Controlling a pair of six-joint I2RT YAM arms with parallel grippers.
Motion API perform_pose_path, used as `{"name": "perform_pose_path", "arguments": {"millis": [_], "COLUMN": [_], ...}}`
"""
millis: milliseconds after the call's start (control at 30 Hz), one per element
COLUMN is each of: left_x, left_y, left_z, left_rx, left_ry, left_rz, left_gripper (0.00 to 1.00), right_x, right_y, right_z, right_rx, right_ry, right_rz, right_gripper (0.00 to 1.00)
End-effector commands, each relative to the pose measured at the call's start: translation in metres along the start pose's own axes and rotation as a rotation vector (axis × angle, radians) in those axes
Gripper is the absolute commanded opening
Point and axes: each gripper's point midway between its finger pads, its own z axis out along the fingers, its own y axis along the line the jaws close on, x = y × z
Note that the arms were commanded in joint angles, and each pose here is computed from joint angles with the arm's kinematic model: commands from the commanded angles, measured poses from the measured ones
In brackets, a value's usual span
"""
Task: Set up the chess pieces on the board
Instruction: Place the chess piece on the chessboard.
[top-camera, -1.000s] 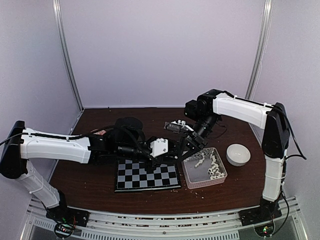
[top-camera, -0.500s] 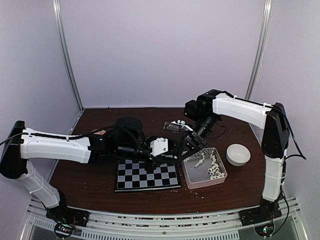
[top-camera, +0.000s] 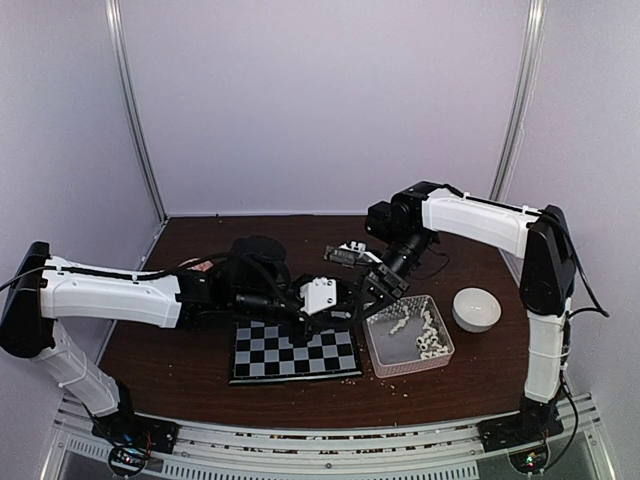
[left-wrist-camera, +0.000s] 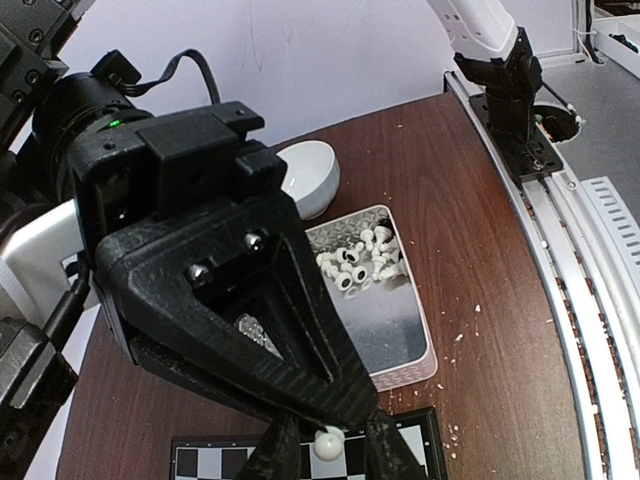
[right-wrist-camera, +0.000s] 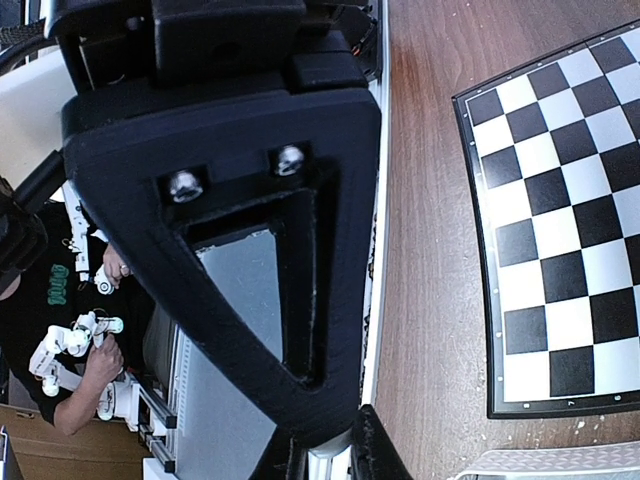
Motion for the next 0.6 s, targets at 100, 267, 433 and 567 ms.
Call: {"name": "perform_pose_path", "arguments": {"millis": [100,267,433,567], "left_x": [-0.029,-0.021,-0.017,-0.011], "left_y": [0.004,0.003,0.003,0.006], "left_z": [-0.005,-0.001,-0.004,-0.015], "left_rx": [-0.017,-0.012,-0.023,-0.05], "left_ry": [-0.094,-0.066,-0.047,-0.004], "left_rz": [0.028,0.016,0.002,-0.032], "left_gripper": [0.18,0.09,0.0,0.0], "right_x": [-0.007,-0.007,-0.005,-0.004], "right_y": [-0.01,-0.005,0.001,-0.003], "right_z": [0.002,0.001,-0.002,-0.017], "right_rx": [0.019,0.007,-0.011,0.011], "right_ry": [-0.007,-0.01,-0.015,-0.042], "right_rz": [-0.011,-0.019,-0.037,-0.036], "right_gripper": [0.08,0.08,0.19,0.58]}}
